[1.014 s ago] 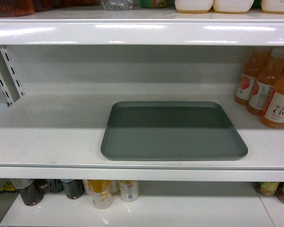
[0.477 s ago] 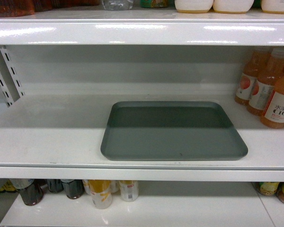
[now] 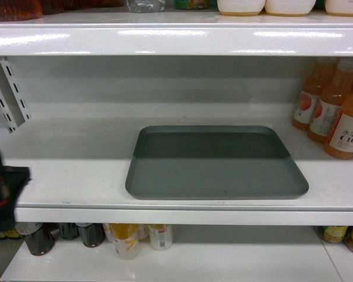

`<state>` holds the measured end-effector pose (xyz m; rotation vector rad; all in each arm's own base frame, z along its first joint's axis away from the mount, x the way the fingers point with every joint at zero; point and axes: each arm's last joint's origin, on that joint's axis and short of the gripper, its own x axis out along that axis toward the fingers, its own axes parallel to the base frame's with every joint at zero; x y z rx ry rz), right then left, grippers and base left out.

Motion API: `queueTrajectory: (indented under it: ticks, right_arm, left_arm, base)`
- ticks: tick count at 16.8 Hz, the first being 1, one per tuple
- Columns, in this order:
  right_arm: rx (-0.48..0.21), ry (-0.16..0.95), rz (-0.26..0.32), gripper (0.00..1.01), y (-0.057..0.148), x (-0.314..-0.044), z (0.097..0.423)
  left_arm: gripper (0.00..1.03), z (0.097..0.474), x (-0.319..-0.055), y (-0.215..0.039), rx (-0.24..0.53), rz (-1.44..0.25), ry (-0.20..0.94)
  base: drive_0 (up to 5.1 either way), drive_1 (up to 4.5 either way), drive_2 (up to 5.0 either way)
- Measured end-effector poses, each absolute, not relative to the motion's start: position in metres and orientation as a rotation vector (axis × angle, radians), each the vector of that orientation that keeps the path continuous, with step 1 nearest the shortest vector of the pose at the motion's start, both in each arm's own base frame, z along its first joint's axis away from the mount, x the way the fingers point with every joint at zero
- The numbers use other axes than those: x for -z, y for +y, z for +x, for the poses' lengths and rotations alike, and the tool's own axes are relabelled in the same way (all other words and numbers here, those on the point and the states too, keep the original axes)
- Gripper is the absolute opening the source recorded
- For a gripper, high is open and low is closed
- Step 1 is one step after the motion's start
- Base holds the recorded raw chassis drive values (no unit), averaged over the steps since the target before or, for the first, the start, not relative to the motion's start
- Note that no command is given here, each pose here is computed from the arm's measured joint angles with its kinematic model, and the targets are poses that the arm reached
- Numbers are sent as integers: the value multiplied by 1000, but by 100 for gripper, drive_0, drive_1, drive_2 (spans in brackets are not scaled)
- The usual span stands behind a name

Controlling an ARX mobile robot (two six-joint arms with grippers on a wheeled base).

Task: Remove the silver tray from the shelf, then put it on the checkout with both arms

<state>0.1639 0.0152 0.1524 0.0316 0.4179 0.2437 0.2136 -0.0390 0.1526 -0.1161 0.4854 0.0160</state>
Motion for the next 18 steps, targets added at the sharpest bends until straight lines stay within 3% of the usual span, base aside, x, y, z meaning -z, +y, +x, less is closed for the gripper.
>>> queueTrajectory:
  ticks: [2, 5, 10, 16, 18]
  right_arm:
    - [-277, 460, 44, 98, 27, -144, 189]
    - [-256, 538, 54, 98, 39, -125, 227]
    - [-191, 583, 49, 98, 57, -105, 289]
    - [-146, 657, 43, 98, 71, -77, 344]
    - [-72, 663, 32, 98, 76, -66, 380]
  left_arm:
    - [98, 249, -136, -50, -2, -111, 562]
    - [98, 289, -116, -63, 25, -99, 638]
    - [98, 343, -99, -83, 53, -70, 684]
    - [98, 372, -60, -92, 48, -67, 764]
    - [98, 398, -63, -96, 47, -98, 755]
  base:
    - [0, 0, 0]
    - [0, 0, 0]
    - [0, 0, 0]
    - [0, 0, 0]
    - [0, 0, 0]
